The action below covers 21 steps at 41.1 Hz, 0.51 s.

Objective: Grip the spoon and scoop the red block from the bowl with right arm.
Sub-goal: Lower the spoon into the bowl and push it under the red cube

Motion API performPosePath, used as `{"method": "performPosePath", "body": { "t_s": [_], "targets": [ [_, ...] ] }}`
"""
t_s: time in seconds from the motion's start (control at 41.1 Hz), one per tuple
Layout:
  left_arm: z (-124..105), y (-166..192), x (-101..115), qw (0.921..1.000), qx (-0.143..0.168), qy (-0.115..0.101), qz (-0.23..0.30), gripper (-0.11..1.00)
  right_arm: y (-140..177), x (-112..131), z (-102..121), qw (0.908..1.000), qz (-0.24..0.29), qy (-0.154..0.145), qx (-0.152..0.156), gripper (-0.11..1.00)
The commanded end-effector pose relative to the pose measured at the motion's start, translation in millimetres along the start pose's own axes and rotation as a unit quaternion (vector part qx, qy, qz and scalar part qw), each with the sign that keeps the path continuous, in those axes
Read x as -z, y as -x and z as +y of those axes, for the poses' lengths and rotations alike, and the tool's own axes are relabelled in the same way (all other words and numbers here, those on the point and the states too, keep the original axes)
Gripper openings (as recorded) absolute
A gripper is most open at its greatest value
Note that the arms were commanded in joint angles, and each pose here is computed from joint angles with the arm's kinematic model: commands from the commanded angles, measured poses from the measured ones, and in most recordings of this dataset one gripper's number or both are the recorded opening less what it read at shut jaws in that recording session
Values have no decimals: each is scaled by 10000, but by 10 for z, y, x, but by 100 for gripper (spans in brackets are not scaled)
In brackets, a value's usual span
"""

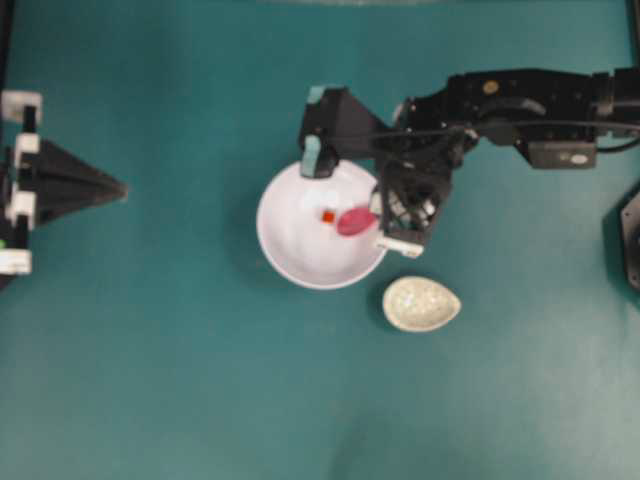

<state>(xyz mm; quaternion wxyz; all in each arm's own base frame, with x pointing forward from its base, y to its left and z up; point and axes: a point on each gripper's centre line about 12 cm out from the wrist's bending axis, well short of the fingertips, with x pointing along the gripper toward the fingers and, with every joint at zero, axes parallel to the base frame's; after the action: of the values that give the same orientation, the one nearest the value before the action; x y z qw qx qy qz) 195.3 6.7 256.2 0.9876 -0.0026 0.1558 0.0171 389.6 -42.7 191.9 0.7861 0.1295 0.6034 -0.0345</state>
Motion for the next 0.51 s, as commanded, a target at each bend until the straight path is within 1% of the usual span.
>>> {"method": "performPosePath", "body": {
  "t_s": [0.0,0.219,0.486],
  "targets": [
    [6,-7,-64,10000,-15,-3,-69,1,72,-104,29,9997,-248,55,-12,25],
    [6,-7,-64,10000,-15,-3,-69,1,-7,-193,26,9989,-463,50,-4,25],
    [6,-7,-71,10000,-15,-3,-77,1,19,-418,43,9958,-920,28,-20,25]
  ]
}}
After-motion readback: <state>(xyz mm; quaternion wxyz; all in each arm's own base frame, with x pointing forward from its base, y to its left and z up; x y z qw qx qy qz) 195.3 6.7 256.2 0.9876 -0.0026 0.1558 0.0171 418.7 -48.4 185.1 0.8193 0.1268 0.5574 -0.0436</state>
